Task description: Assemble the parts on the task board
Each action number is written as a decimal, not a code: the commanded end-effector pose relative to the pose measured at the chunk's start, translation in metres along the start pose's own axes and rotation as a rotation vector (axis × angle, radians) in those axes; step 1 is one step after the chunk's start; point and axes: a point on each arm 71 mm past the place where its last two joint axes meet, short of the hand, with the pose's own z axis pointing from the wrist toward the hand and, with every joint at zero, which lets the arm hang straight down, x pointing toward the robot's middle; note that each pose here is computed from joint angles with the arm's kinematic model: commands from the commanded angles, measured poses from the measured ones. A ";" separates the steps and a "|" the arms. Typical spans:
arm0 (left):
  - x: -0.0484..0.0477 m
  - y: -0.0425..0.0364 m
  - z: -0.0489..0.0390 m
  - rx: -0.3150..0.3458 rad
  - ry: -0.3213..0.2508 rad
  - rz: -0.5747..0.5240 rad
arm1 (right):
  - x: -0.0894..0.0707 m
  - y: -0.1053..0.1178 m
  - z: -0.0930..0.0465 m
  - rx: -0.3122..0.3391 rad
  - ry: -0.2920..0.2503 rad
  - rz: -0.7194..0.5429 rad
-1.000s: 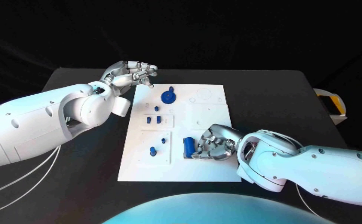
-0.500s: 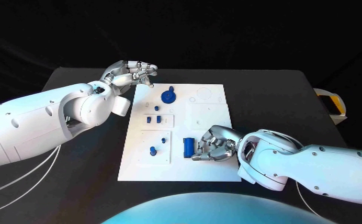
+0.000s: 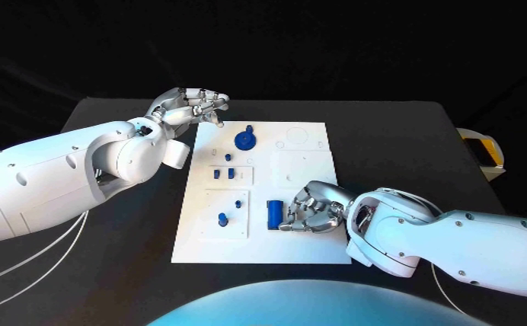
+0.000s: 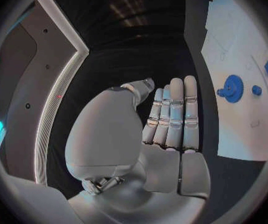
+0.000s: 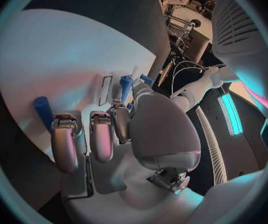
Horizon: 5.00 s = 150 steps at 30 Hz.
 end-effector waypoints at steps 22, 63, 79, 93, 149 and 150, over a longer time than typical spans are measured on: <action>0.0032 -0.0007 0.0015 0.011 0.016 -0.006 | -0.063 -0.053 -0.050 0.093 -0.254 -0.126; 0.0011 -0.0005 -0.0004 0.008 0.015 -0.006 | -0.007 -0.061 -0.031 0.169 -0.160 -0.311; 0.0011 -0.0005 -0.0002 0.008 0.014 -0.006 | -0.009 -0.048 -0.036 0.134 -0.209 -0.201; 0.0027 -0.0005 0.0006 0.009 0.017 -0.006 | -0.012 -0.027 -0.029 0.090 -0.228 -0.035; 0.0024 -0.0005 -0.0003 0.005 0.019 -0.007 | 0.011 -0.015 -0.005 0.101 -0.072 -0.009; 0.0024 -0.0005 -0.0003 0.005 0.019 -0.007 | 0.011 -0.015 -0.005 0.100 -0.072 -0.009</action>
